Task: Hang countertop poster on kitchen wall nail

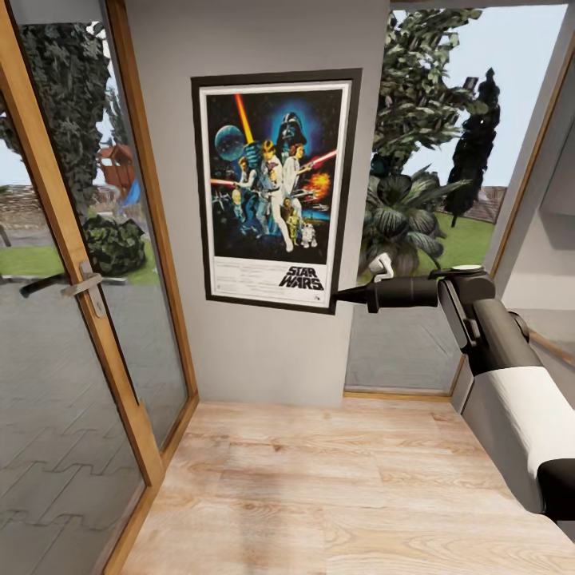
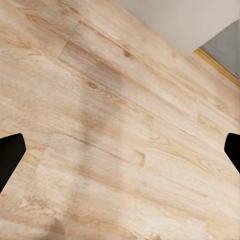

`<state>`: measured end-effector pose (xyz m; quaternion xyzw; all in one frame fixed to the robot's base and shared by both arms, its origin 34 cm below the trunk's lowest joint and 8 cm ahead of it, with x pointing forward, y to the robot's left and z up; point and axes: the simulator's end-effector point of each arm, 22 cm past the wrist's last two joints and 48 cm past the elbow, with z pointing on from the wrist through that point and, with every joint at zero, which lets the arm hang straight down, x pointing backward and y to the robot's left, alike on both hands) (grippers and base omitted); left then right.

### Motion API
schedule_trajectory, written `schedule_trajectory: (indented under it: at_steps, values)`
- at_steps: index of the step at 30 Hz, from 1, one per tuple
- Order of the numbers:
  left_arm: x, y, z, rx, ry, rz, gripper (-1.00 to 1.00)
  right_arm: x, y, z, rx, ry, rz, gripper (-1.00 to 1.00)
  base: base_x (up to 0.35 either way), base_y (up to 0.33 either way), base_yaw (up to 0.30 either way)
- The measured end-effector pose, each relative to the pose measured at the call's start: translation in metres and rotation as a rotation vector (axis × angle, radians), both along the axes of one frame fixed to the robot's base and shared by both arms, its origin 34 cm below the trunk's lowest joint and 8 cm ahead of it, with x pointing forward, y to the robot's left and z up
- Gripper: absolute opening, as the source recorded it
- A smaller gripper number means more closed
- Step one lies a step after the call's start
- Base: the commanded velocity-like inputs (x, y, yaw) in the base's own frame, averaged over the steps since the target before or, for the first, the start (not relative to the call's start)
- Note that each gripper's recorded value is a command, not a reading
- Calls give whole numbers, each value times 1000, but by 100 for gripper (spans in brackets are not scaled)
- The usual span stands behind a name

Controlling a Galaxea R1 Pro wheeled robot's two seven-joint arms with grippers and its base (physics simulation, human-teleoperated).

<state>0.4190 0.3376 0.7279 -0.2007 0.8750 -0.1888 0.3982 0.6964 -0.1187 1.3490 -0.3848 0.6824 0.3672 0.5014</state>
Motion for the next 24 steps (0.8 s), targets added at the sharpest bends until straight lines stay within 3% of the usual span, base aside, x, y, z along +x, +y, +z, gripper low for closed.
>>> schedule_trajectory:
  at_steps: [18,24]
  values:
    - [0,0,0,0,0,0,100,-1,1,0,1,2,7,-100,1,0,0]
    - [0,0,0,0,-1,0,100,-2,1,0,1,2,6,-100,153,0,0]
